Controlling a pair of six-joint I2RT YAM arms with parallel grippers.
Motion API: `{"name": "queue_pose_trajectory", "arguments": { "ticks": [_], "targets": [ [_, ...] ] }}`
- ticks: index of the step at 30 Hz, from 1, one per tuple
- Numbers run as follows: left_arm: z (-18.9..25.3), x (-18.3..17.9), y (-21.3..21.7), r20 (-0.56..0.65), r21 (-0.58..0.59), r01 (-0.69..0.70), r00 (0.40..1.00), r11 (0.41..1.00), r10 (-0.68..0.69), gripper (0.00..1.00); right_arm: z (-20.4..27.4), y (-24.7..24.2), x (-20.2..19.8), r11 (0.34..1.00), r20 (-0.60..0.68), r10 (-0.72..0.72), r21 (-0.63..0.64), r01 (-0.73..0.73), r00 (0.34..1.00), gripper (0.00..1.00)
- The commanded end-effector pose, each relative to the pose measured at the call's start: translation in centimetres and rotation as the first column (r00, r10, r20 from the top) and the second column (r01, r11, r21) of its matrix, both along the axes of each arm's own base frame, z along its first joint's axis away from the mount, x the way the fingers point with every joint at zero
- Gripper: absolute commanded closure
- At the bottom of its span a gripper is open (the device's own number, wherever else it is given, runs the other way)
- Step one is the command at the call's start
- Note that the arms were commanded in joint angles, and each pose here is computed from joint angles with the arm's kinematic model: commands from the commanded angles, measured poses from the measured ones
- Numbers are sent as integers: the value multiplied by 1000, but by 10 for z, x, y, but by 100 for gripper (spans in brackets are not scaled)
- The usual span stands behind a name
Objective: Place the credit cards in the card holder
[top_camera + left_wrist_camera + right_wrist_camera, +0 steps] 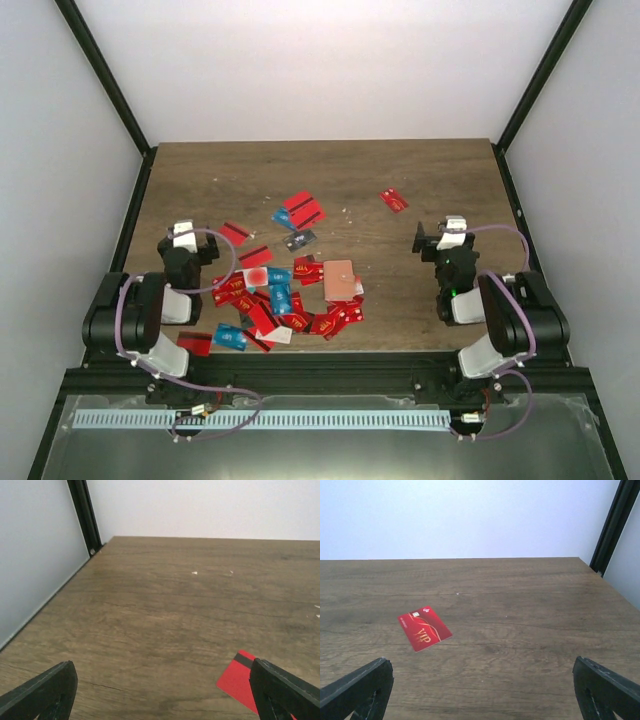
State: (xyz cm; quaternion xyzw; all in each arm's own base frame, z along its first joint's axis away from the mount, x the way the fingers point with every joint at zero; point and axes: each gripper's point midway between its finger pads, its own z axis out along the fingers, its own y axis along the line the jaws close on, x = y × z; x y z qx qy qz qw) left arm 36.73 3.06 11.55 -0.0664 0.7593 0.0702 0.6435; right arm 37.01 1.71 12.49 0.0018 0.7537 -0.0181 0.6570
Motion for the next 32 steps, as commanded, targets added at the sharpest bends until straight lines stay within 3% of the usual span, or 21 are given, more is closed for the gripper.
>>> {"name": "queue_pose_trajectory", "arguments": {
  "ticks": [1,4,32],
  "targets": [
    [18,17,-9,75,-35,89,993,995,-86,5,21,2,8,996,96,82,30,-86,992,0],
    [18,21,-9,54,-30,82,995,996,-80,0,23,3,7,995,111,90,29,-93,990,0],
    [19,22,-16,62,-16,124,990,992,-123,0,22,2,9,995,99,85,40,-89,991,0]
  ]
}}
